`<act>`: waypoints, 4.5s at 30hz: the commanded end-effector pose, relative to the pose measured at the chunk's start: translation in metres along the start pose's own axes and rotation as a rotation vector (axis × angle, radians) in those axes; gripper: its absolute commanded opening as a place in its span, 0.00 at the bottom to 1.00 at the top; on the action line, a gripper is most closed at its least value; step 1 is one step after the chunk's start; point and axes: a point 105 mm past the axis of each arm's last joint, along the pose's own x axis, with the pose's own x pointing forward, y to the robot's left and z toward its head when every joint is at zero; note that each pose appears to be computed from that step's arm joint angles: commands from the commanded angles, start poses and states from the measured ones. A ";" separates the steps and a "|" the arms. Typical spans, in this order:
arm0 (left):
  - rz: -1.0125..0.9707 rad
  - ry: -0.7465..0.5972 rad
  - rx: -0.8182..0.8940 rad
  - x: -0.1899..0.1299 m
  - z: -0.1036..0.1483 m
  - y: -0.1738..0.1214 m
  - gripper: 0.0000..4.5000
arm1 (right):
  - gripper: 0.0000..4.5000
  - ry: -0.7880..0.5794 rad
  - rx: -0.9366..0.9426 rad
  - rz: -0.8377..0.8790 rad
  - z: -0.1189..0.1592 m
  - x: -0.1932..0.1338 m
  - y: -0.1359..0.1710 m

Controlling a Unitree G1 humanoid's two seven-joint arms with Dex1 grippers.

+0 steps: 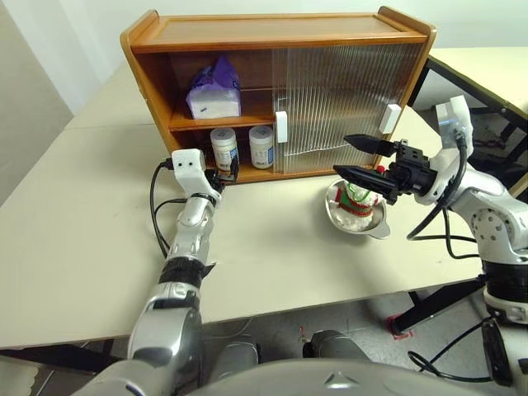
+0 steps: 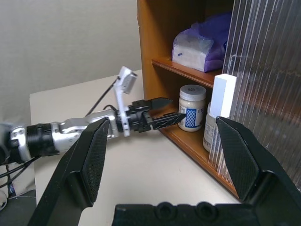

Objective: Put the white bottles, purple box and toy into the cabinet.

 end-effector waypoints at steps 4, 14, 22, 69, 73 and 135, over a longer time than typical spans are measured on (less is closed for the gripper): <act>-0.184 -0.043 0.047 -0.011 0.026 -0.029 0.99 | 1.00 0.003 -0.019 -0.013 0.000 -0.002 -0.003; -0.483 -0.073 -0.035 -0.013 0.055 -0.112 0.42 | 1.00 0.010 -0.026 -0.075 -0.003 -0.016 -0.005; -0.566 -0.108 -0.062 -0.010 0.073 -0.149 0.01 | 1.00 0.014 -0.028 -0.106 -0.003 -0.022 -0.003; 0.231 -0.091 -0.015 0.012 0.079 -0.054 0.01 | 1.00 0.030 -0.006 -0.082 -0.007 -0.021 -0.002; 0.297 -0.097 -0.013 0.008 0.081 -0.037 0.01 | 1.00 0.029 -0.005 -0.076 -0.008 -0.019 -0.002; -0.728 -0.113 -0.113 -0.052 0.111 -0.039 0.36 | 1.00 0.007 -0.018 -0.049 -0.007 -0.007 -0.011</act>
